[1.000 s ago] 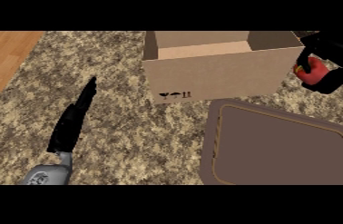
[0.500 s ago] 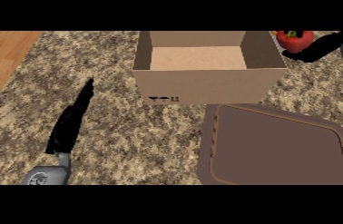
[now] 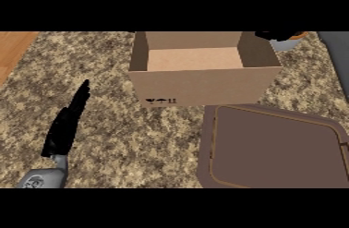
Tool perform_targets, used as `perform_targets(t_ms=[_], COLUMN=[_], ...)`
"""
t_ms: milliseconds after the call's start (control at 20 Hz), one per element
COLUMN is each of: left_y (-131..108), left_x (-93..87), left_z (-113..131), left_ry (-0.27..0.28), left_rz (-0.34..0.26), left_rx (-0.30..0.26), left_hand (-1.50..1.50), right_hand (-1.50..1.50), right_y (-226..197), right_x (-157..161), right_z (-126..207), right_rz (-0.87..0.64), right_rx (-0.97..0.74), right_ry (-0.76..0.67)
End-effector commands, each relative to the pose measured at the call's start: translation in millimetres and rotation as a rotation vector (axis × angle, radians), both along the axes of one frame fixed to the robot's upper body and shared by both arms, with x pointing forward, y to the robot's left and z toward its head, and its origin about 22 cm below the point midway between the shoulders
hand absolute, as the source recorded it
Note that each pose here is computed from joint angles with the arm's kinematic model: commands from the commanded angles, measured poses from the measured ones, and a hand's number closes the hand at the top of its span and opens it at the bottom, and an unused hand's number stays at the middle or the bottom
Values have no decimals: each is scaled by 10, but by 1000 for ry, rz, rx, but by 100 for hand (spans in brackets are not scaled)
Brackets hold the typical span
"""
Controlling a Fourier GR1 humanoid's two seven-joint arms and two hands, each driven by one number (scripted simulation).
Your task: Pick the bell pepper from the tray and place it in the cardboard box
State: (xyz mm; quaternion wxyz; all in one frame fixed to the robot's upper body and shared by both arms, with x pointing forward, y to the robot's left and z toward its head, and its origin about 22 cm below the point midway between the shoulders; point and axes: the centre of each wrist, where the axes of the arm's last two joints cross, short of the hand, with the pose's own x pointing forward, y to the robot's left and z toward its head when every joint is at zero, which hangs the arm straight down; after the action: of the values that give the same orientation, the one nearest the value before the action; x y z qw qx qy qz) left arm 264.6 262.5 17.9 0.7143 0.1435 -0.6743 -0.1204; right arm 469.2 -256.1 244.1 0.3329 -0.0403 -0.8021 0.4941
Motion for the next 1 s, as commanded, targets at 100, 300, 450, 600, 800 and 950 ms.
perform_targets(t_ms=[100,300,450,600,800,950], left_y=[62,-3,146,178,120,44], left_x=[-15,-4,-90,-81,-125,-20], left_z=[-32,39,11,39,0,44], left_ry=[8,3,24,-5,4,-9], left_rz=[13,8,27,27,29,0], left_rx=[0,-1,-11,10,13,5], left_hand=[0,0,0,0,0,0], right_hand=[150,150,150,150,150,-150], right_y=[600,915,1386,1563,1668,1767], right_x=[113,132,85,73,26,19], right_z=[171,18,-201,-276,-667,-682], right_rz=[154,175,191,177,160,91], right_rx=[-31,-77,-138,-168,-259,-251], right_ry=[94,94,111,124,154,232])
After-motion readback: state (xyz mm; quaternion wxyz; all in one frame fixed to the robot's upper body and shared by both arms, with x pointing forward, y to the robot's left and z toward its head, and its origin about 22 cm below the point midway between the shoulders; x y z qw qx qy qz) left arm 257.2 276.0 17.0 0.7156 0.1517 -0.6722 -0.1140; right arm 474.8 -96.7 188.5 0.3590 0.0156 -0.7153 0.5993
